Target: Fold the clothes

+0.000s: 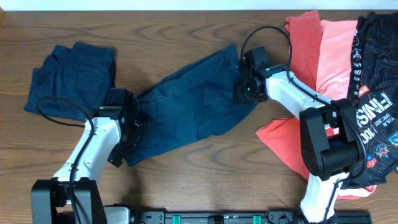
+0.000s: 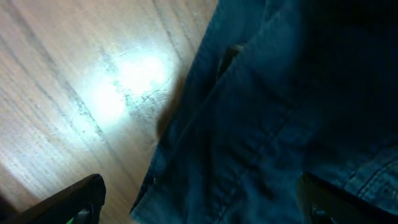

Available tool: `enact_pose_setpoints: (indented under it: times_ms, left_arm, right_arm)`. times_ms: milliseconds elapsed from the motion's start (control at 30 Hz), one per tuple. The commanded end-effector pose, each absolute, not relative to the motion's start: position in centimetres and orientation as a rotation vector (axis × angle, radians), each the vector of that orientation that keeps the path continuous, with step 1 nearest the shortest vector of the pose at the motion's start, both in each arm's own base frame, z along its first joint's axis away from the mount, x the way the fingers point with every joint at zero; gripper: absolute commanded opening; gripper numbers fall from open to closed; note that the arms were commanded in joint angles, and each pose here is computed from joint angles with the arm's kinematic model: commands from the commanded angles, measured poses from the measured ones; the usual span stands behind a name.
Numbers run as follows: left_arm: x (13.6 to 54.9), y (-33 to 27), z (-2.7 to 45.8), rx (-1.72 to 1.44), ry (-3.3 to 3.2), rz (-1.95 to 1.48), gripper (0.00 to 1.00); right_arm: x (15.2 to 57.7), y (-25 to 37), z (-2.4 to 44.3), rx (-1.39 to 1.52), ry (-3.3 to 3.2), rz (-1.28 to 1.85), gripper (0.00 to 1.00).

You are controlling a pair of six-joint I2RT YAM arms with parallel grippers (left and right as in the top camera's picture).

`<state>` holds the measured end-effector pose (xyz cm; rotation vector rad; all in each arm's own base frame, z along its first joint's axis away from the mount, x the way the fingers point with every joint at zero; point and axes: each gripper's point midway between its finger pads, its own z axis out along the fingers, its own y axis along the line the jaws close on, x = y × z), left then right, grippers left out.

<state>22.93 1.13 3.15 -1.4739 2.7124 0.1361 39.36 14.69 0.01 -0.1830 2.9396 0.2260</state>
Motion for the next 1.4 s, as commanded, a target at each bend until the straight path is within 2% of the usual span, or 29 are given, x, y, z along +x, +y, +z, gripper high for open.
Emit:
enact_pose_setpoints:
  times_ms: [0, 267, 467, 667, 800, 833, 900, 1000, 1033, 1133, 1200, 1367]
  left_arm:
    - [23.0, 0.1, 2.9, -1.414, 2.782, 0.047, 0.98]
    - [25.5, -2.0, 3.0, -1.177, 2.838, -0.177, 0.98]
    - [26.5, -2.6, 2.5, -1.098, 2.852, -0.237, 0.98]
    - [26.2, -2.6, 0.3, -1.125, 2.906, -0.210, 0.98]
    - [25.8, -2.6, -1.1, -1.145, 2.947, -0.186, 0.99]
    - [25.8, -2.7, -1.3, -1.148, 2.953, -0.183, 0.96]
    - [25.8, -2.9, -1.4, -1.117, 2.970, -0.202, 0.67]
    - [26.1, -3.8, -1.2, -0.993, 3.007, -0.296, 0.19]
    - [26.0, -4.0, -1.1, -0.961, 3.020, -0.312, 0.06]
    - [25.4, -3.9, 0.2, -0.866, 3.073, -0.295, 0.06]
    - [25.2, -3.6, 1.6, -0.816, 3.090, -0.263, 0.06]
    - [25.1, -3.3, 6.8, -0.772, 3.042, -0.261, 0.06]
  right_arm:
    - [37.7, 9.0, -1.6, -0.019, 3.025, -0.134, 0.54]
    - [37.6, 7.4, -0.5, 0.049, 3.015, -0.190, 0.65]
    - [39.5, 7.8, 4.5, 0.058, 2.867, -0.120, 0.77]
    - [40.4, 8.2, 11.0, 0.019, 2.694, -0.050, 0.78]
    - [40.4, 8.3, 13.5, 0.024, 2.634, -0.022, 0.77]
    - [40.4, 8.6, 13.7, 0.002, 2.632, -0.002, 0.75]
    - [40.2, 9.7, 13.6, -0.064, 2.640, 0.072, 0.73]
    - [39.9, 11.4, 13.0, -0.116, 2.665, 0.192, 0.63]
    - [39.8, 12.0, 12.8, -0.130, 2.671, 0.236, 0.57]
    - [39.2, 14.8, 12.0, -0.195, 2.696, 0.406, 0.32]
    - [38.4, 16.7, 11.3, -0.272, 2.716, 0.504, 0.23]
    - [35.6, 21.9, 7.5, -0.423, 2.823, 0.700, 0.22]
